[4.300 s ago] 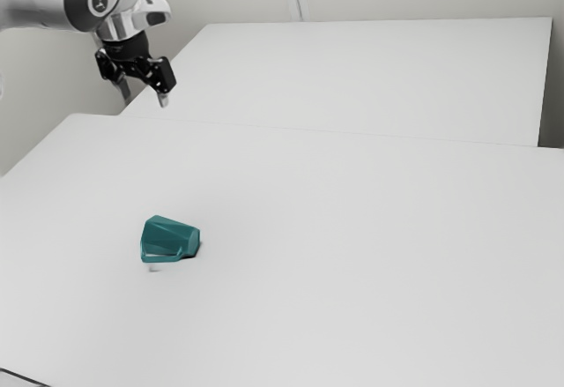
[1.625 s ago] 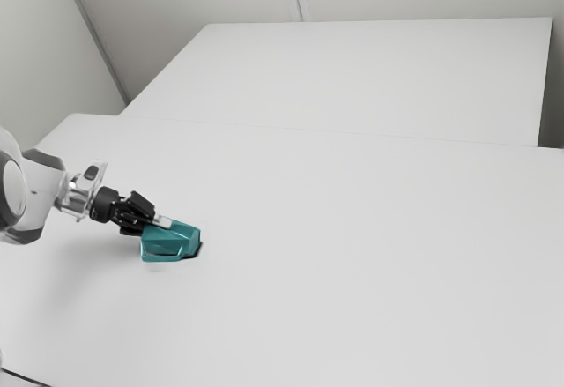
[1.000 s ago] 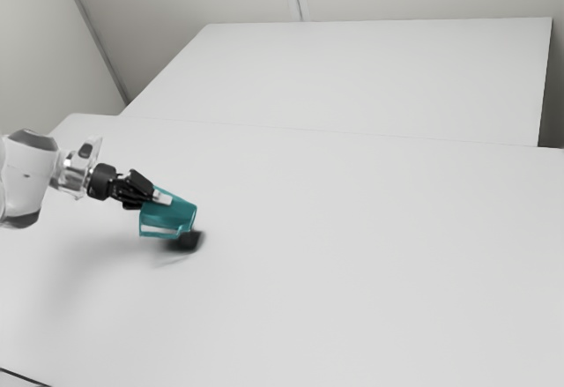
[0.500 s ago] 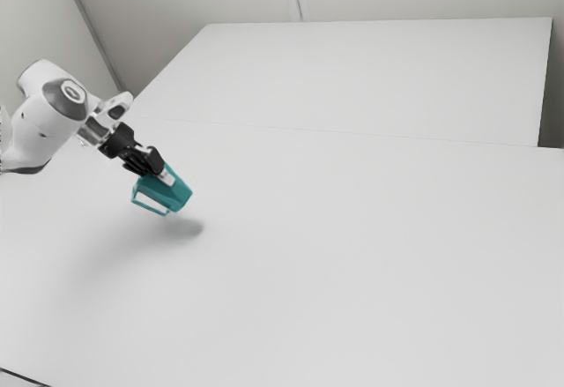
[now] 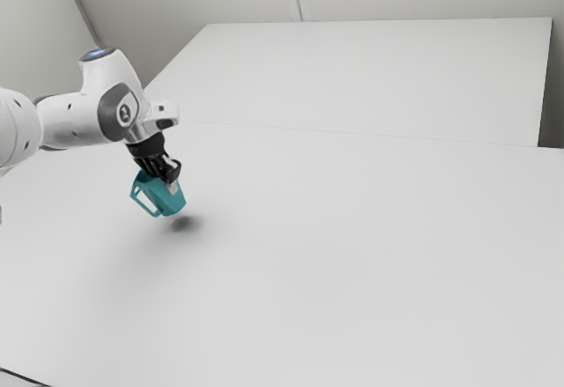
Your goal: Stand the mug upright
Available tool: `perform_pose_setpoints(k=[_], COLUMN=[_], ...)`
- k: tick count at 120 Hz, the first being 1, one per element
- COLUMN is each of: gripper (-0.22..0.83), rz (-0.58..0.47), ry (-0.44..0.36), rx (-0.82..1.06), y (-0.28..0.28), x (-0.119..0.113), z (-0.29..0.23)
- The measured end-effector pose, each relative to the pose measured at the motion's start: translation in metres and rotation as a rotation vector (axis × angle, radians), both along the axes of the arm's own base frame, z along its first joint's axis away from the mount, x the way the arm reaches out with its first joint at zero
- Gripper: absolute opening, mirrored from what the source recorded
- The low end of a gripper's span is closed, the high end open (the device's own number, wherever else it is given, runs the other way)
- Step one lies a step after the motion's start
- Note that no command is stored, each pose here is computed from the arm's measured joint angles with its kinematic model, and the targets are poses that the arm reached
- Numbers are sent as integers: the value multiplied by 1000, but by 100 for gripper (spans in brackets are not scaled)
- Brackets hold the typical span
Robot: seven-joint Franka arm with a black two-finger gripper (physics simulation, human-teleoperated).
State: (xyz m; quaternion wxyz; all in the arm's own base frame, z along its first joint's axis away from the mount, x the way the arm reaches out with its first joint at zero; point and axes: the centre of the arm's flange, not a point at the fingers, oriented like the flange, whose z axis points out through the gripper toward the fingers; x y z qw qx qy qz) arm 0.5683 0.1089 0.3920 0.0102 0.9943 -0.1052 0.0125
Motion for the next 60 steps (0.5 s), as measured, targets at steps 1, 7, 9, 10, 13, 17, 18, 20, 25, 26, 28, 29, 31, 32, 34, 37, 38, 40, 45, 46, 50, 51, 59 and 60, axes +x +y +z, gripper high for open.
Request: perform_pose_setpoints(k=[1,7,9,10,13,17,18,20,25,26,28,29,31,32,34,37,38,40,45,46,50,51,59,60], gripper=[-16,-16,-16,-16,-16,-16,-16,-16,-16,-16,-16,-16,-16,-16,-16,-16,-16,-16,-16,-16,-16,-16,-16,-16], rz=[0,7,10,12,20,31,34,41,57,60,66,70,76,78,84,92,94,100,114,117,127,129,148,151], ry=[-1,-9,-10,-11,-12,-13,-13,-14,-16,-16,-17,-18,-18,-19,-19,-18,-17,-16,-13,-13,-13,-13,-14,-14], rx=[6,35,43,46,56,66,68,73,81,82,84,86,88,88,90,93,93,95,98,98,101,101,104,105], y=[-1,-4,-5,-5,-5,-5,-5,-5,-5,-5,-5,-5,-5,-5,-5,-6,-6,-6,-7,-7,-7,-7,-8,-8], x=[0,3,4,4,6,7,8,8,9,10,10,10,11,11,11,12,12,13,14,14,15,15,16,16], z=[0,-2,-4,-5,-7,-11,-12,-14,-17,-18,-19,-19,-20,-21,-22,-24,-25,-26,-31,-32,-35,-35,-41,-41])
